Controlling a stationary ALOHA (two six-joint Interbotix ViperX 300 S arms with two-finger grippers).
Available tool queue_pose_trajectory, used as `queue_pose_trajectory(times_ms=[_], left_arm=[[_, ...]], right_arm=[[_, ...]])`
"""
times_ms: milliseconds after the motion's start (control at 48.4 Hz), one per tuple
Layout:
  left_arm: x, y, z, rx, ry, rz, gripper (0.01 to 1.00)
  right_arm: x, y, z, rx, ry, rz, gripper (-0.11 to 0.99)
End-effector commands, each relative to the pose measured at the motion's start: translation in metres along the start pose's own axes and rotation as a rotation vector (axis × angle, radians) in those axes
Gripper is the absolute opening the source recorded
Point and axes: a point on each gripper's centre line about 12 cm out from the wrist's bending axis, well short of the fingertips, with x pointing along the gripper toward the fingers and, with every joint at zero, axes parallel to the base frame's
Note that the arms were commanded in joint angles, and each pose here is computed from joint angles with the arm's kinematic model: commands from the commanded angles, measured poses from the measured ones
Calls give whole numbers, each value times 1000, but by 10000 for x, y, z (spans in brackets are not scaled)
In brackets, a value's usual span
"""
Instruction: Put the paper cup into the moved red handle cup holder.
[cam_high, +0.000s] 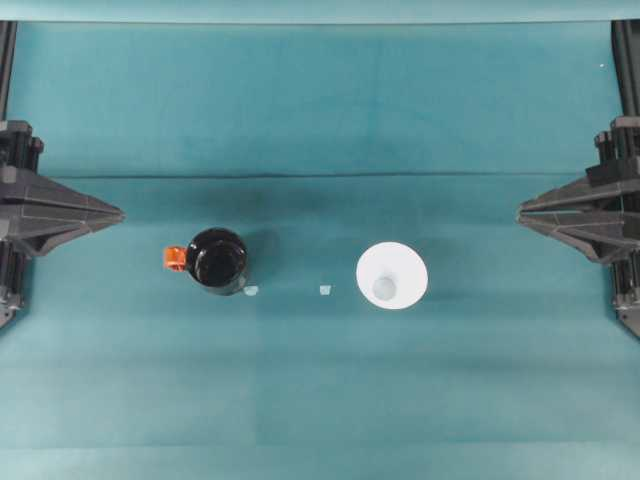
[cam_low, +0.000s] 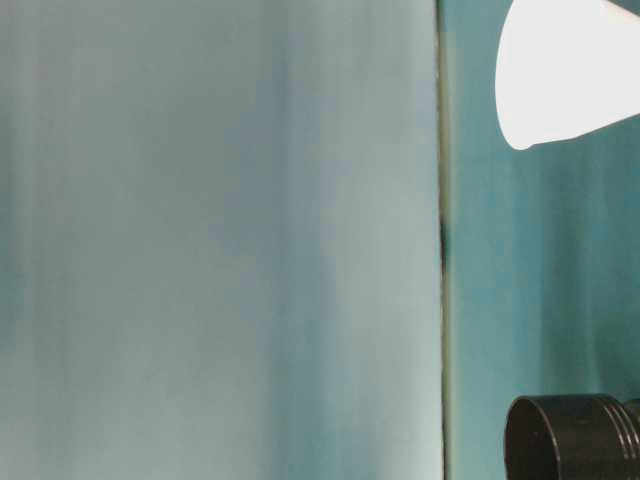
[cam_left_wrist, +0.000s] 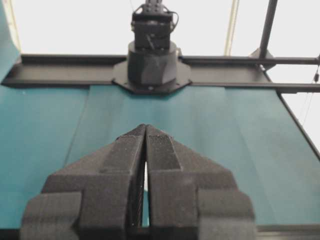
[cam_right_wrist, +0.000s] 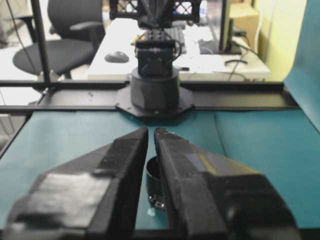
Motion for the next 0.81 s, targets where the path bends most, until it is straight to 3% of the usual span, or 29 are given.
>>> queue_pose_trajectory(times_ms=[0, 248, 558, 620, 702, 785], left_arm=[[76, -31, 103, -5, 5, -16, 25], [149, -34, -7, -5, 153, -16, 25], [182, -28, -289, -15, 617, -6, 25], [178, -24, -344, -27, 696, 2, 25], [186, -6, -396, -50, 782, 20, 25], [212, 7, -453, -53, 846, 30, 25]], right_arm=[[12, 31, 32, 17, -7, 15, -1], [-3, 31, 11, 115, 79, 9, -109], [-57, 33, -14, 135, 151, 6, -109], [-66, 34, -37, 142, 173, 4, -109], [-76, 34, -62, 154, 197, 1, -109], [-85, 35, -76, 166, 211, -1, -109]])
